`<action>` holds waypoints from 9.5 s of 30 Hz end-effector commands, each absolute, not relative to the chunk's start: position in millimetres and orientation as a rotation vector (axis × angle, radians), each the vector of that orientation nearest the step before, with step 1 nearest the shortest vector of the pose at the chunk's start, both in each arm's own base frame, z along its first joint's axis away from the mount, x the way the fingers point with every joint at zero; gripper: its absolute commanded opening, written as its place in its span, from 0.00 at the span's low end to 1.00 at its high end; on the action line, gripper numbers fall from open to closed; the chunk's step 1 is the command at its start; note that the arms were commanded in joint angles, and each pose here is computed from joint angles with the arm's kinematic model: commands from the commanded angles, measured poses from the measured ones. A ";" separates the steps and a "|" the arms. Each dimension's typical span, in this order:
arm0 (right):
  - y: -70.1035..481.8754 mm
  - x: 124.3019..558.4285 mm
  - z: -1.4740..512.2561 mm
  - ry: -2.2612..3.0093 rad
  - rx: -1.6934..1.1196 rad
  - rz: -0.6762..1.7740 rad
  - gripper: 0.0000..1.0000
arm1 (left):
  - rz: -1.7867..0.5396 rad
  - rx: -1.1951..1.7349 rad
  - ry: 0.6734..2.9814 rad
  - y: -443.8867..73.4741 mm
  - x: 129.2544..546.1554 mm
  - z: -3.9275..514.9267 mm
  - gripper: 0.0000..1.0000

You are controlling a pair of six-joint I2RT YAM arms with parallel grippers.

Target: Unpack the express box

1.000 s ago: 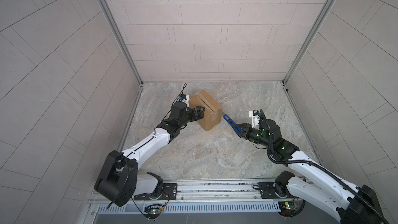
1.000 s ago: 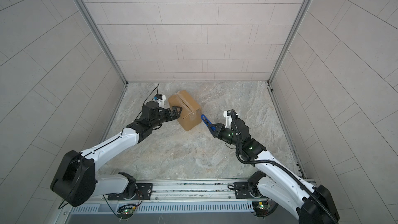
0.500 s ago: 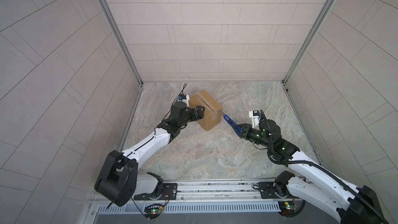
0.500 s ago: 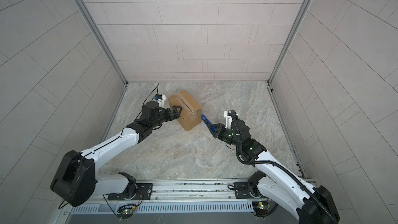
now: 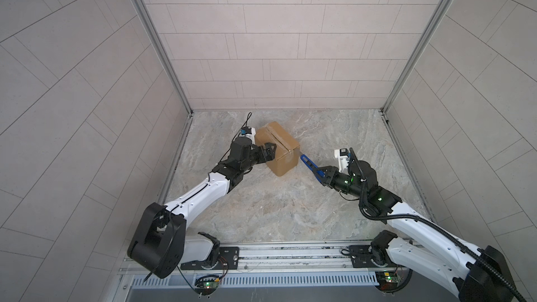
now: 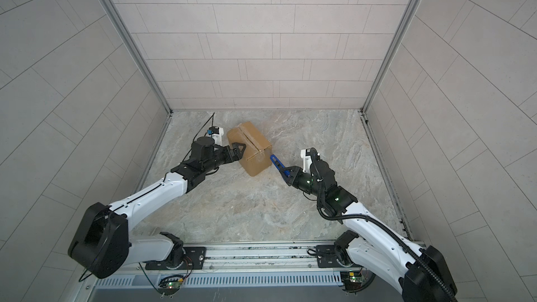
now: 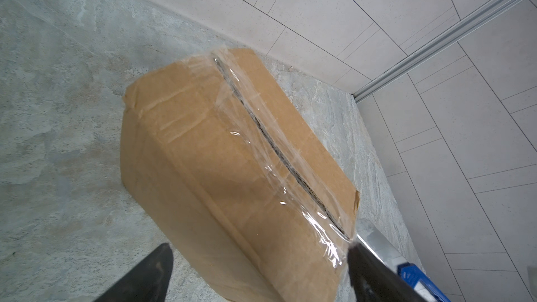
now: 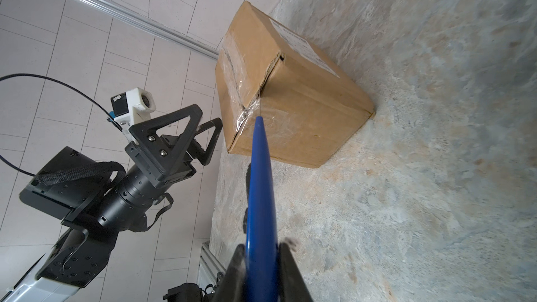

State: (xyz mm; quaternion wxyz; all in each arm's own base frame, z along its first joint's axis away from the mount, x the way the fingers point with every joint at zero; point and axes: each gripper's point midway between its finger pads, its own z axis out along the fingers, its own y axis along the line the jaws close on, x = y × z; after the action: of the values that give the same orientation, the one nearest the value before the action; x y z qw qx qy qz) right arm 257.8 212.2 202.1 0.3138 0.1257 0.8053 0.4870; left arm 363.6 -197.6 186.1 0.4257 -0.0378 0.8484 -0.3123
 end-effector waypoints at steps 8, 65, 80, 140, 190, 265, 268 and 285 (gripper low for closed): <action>218.2 260.3 216.6 2.064 0.333 1.347 0.00 | -0.823 -0.117 2.122 -200.3 364.7 176.8 0.96; 234.5 265.0 221.9 2.051 0.451 1.506 0.00 | -0.859 -0.129 2.144 -208.5 365.2 161.9 0.94; 237.0 268.6 226.1 2.018 0.448 1.532 0.00 | -0.860 -0.130 2.152 -209.9 366.9 158.7 0.94; 276.1 261.1 235.7 2.023 0.338 1.633 0.00 | -0.896 -0.120 2.137 -217.7 368.5 166.4 0.92; 287.8 258.0 234.4 2.062 0.294 1.602 0.00 | -0.890 -0.115 2.129 -216.9 368.9 171.8 0.92; 293.4 285.6 232.7 1.974 0.383 1.618 0.00 | -0.751 -0.248 2.137 -177.3 390.7 155.0 0.84; 296.3 288.3 230.5 1.978 0.387 1.622 0.00 | -0.760 -0.254 2.133 -177.6 390.6 154.3 0.84; 296.2 283.7 256.1 1.950 0.341 1.625 0.00 | -0.791 -0.259 2.118 -179.8 388.5 159.0 0.85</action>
State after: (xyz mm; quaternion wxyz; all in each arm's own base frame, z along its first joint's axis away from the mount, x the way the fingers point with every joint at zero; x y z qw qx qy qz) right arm 281.7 289.9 206.1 0.2467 0.1567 0.7708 0.5660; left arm 391.9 -180.3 162.5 0.4232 -0.1035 0.8441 -0.3126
